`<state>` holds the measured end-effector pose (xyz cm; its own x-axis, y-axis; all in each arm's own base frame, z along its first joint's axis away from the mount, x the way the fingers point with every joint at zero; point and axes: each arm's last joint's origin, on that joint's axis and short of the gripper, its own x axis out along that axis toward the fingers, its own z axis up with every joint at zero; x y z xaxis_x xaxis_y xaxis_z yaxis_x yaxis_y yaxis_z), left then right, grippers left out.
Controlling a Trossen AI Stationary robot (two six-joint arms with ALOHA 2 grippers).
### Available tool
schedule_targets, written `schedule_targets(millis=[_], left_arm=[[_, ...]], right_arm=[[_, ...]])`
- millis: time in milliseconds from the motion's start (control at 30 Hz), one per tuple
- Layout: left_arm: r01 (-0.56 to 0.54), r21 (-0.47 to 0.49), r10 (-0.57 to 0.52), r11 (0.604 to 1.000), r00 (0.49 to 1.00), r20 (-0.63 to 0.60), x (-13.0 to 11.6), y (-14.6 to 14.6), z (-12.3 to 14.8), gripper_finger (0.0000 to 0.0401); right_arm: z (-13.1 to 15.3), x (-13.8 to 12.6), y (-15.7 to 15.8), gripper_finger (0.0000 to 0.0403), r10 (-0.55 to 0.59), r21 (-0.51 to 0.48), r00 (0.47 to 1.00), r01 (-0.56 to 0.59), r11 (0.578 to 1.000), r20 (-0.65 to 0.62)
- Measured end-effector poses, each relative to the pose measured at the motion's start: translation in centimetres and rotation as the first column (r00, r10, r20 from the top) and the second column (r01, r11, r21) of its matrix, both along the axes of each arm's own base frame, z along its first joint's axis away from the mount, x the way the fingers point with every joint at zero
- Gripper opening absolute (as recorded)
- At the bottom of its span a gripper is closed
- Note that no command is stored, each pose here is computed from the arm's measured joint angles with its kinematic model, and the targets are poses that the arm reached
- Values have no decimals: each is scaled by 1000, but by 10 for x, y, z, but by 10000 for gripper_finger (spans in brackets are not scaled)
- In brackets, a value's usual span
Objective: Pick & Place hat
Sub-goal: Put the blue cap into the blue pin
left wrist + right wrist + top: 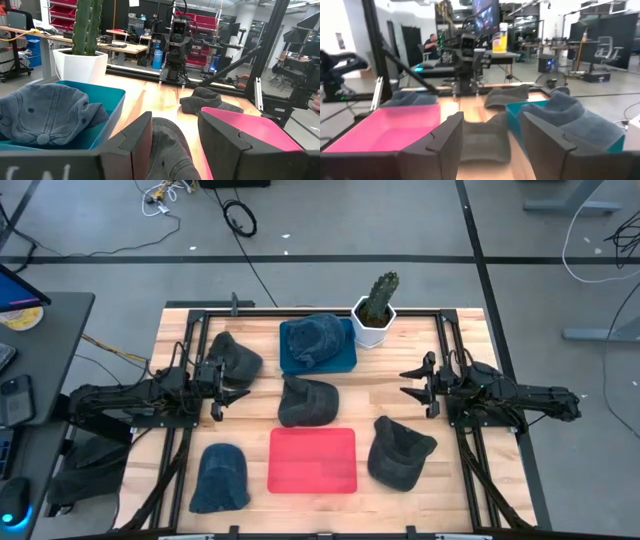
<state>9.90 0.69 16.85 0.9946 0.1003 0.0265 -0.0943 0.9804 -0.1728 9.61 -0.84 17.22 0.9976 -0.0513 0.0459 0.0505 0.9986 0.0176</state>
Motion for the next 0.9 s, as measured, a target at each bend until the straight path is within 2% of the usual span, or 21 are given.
schedule_targets(millis=[233, 700, 800, 900], left_arm=[[0, 0, 0, 1000, 1000, 0, 0, 0, 0, 165], [1, -6, -1, 1000, 1000, 2, 0, 0, 0, 165], [20, -153, -18, 988, 1000, 14, 0, 0, 0, 165], [24, -230, -19, 973, 1000, 25, 0, 0, 0, 165]], right_arm=[[-2, 0, -1, 198, -40, 1, 999, 40, 999, -17], [-2, 0, -1, 198, -41, 1, 999, 41, 999, -21], [-2, 0, -1, 198, -41, 6, 999, 41, 999, -19], [3, 0, -1, 198, -34, 164, 999, 27, 986, 41]])
